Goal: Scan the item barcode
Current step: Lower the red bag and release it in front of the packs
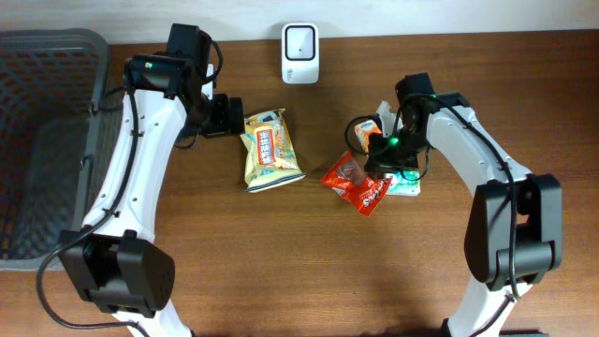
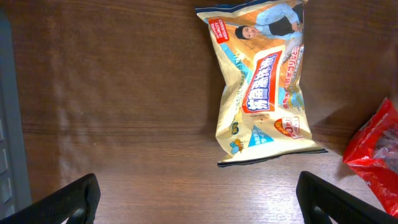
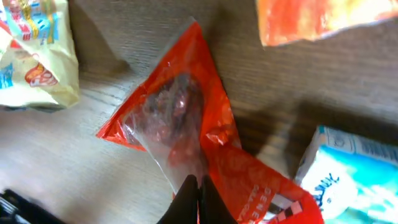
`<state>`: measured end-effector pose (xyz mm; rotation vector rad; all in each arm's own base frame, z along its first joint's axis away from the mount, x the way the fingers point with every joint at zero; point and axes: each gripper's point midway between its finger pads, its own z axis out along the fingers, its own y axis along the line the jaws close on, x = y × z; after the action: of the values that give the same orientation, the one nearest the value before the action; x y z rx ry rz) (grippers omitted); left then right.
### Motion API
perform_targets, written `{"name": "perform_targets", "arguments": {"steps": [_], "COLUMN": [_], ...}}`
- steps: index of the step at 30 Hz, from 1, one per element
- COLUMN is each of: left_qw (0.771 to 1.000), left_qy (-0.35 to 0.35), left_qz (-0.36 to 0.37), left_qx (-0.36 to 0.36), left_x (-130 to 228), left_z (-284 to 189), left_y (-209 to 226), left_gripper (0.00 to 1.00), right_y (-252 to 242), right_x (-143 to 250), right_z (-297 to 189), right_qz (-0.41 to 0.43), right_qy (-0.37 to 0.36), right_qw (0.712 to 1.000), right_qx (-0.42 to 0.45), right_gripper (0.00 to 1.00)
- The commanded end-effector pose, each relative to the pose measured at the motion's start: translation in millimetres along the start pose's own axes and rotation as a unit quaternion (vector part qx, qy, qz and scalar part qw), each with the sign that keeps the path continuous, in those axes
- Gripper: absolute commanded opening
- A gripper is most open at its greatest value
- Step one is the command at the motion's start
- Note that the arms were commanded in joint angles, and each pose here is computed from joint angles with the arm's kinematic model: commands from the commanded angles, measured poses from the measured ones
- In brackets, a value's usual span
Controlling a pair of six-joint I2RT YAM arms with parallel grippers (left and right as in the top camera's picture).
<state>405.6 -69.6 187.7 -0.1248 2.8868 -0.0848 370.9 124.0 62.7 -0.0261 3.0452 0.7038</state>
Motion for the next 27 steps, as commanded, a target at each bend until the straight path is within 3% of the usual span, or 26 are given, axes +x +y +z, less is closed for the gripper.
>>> {"name": "perform_targets", "arguments": {"steps": [1,11,22,27], "left_qw": [1.000,1.000,1.000,1.000], "left_qy": [0.000,0.000,0.000,0.000], "left_qz": [-0.006,-0.006,-0.006,-0.006], "left_qx": [0.004,0.004,0.004,0.004], "left_x": [0,0,0,0], "left_z": [0,0,0,0], "left_y": [-1,-1,-1,-1], "left_gripper": [0.99,0.99,0.99,0.99], "right_y": [5,16,-17,-1], "right_x": [3,15,38,16], "right_z": [1,-32,64,10], "right_qz": [0.026,0.019,0.033,0.045], "right_qy": [0.005,0.038,0.027,0.020], "right_qw": [1.000,0.996,0.995,0.994], "right_qx": [0.007,0.075,0.091,0.097], "right_gripper": [0.04,0.04,0.04,0.04]}}
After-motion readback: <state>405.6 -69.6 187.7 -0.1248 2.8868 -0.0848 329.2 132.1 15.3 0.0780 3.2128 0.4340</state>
